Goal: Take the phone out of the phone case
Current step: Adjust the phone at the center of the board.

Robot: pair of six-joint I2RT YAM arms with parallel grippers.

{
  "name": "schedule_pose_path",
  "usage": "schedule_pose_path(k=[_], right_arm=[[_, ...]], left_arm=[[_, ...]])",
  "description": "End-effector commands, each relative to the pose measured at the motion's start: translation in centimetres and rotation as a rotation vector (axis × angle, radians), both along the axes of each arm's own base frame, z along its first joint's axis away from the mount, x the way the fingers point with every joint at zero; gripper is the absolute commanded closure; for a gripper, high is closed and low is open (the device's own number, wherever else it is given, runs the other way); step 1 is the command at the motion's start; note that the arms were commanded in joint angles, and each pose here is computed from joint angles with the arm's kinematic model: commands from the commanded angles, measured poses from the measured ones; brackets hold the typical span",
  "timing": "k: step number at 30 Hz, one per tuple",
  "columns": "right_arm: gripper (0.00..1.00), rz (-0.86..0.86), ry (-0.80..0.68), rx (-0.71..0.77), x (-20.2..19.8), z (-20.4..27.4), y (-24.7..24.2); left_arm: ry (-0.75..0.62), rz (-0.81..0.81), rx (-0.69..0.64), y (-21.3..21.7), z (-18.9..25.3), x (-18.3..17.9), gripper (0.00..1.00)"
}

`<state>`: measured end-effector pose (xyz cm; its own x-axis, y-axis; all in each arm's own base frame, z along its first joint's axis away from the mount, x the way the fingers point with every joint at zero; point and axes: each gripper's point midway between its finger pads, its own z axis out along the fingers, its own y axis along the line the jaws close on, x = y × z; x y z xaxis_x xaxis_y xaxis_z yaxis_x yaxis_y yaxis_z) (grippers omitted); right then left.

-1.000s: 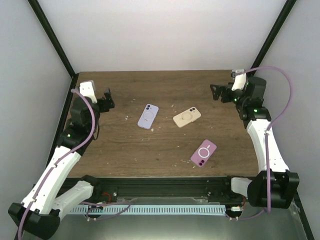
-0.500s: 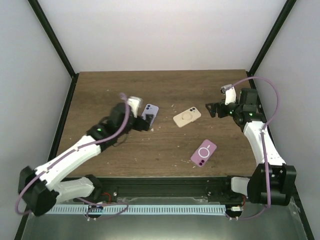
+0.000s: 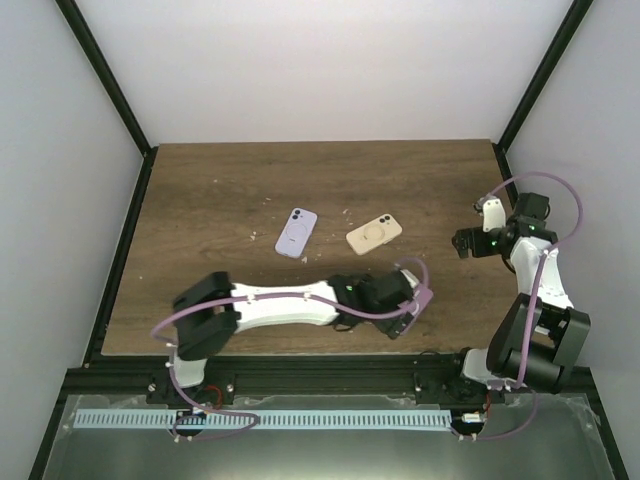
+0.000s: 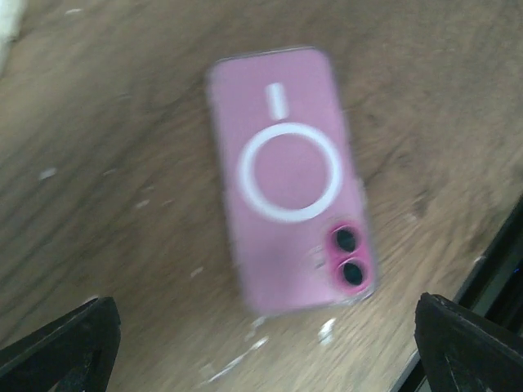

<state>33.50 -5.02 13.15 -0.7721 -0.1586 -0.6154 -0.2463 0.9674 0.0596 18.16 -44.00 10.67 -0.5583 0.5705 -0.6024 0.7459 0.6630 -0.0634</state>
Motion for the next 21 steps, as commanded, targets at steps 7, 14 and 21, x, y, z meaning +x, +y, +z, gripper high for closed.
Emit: schedule_pose_path(k=[7, 14, 21], right_arm=[[0.0, 0.028, -0.027, -0.056, -1.0, 1.4, -1.2], [0.0, 0.045, -0.047, -0.033, -0.8, 2.0, -0.8], [0.04, 0.233, -0.067, 0.051, -2.1, 2.8, 2.5]], left_arm=[[0.031, -0.053, 0.145, -6.4, -4.7, -2.5, 0.0], [-0.04, 0.038, 0.26, -4.0, -6.8, -0.9, 0.0], [-0.089, 0.122, 0.359, 0.6, -8.0, 2.3, 0.0]])
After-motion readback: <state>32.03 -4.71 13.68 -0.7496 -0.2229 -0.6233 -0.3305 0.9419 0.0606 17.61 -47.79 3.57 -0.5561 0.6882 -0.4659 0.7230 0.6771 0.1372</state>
